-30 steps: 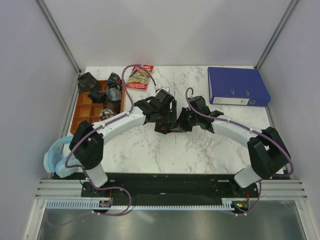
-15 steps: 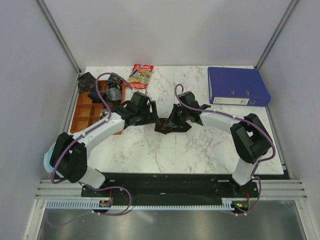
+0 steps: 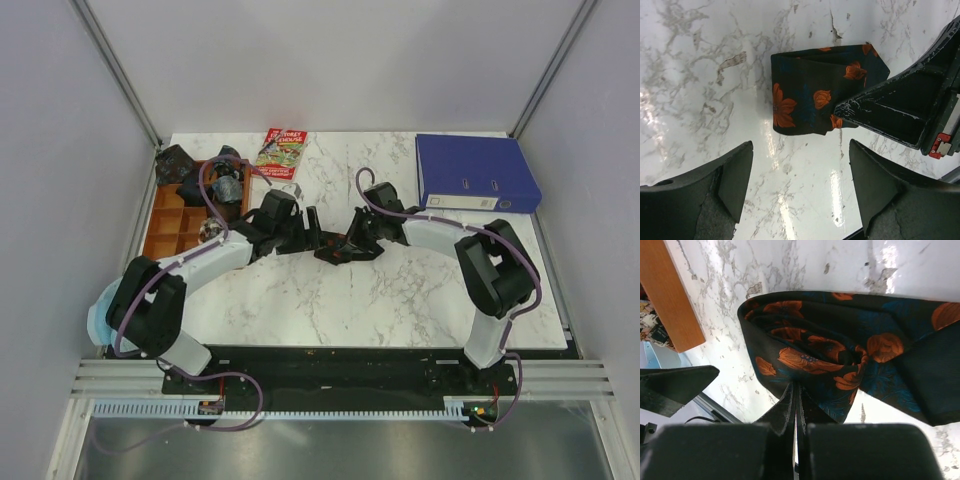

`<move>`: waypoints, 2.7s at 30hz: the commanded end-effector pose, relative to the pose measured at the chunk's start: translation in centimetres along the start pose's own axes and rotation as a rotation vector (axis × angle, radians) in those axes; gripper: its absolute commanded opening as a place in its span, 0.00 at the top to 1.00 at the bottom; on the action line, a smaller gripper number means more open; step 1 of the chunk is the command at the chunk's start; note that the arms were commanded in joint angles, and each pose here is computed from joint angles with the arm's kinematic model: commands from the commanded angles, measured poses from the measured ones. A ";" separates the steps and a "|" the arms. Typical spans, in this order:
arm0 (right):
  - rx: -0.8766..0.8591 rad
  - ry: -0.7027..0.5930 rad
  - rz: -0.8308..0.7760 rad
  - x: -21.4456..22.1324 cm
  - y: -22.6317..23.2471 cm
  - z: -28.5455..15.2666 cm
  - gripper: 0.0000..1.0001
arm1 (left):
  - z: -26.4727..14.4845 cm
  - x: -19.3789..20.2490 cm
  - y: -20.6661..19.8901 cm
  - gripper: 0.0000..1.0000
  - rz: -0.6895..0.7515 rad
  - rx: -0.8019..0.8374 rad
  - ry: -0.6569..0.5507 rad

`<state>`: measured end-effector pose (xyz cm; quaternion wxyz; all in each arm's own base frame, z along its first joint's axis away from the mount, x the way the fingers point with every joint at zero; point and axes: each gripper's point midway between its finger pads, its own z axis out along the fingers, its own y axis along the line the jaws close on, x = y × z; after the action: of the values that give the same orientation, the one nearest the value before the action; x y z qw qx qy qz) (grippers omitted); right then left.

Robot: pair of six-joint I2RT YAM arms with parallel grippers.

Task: Roll the ties
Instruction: Roll the tie at the center of the board, then pick up the tie at the center of the board, then place the tie in the storage box.

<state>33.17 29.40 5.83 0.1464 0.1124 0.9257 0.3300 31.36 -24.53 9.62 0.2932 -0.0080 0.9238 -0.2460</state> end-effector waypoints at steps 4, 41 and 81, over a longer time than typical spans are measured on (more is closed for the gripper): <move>-0.002 0.010 -0.012 -0.6 -1.9 0.9 1.00 | 3.5 -0.1 -1.5 0.18 0.042 0.140 0.010; -0.015 0.060 0.032 2.8 -6.8 0.8 1.00 | 5.4 -0.6 3.2 0.98 0.091 -0.148 0.067; -0.230 0.109 -0.112 9.7 -8.0 0.7 1.00 | -18.5 -15.6 19.8 0.98 0.000 -0.785 -0.116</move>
<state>25.37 27.68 1.21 0.1579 0.0325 0.8709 0.4643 36.20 0.83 20.72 0.3214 -0.1304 0.9343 0.0825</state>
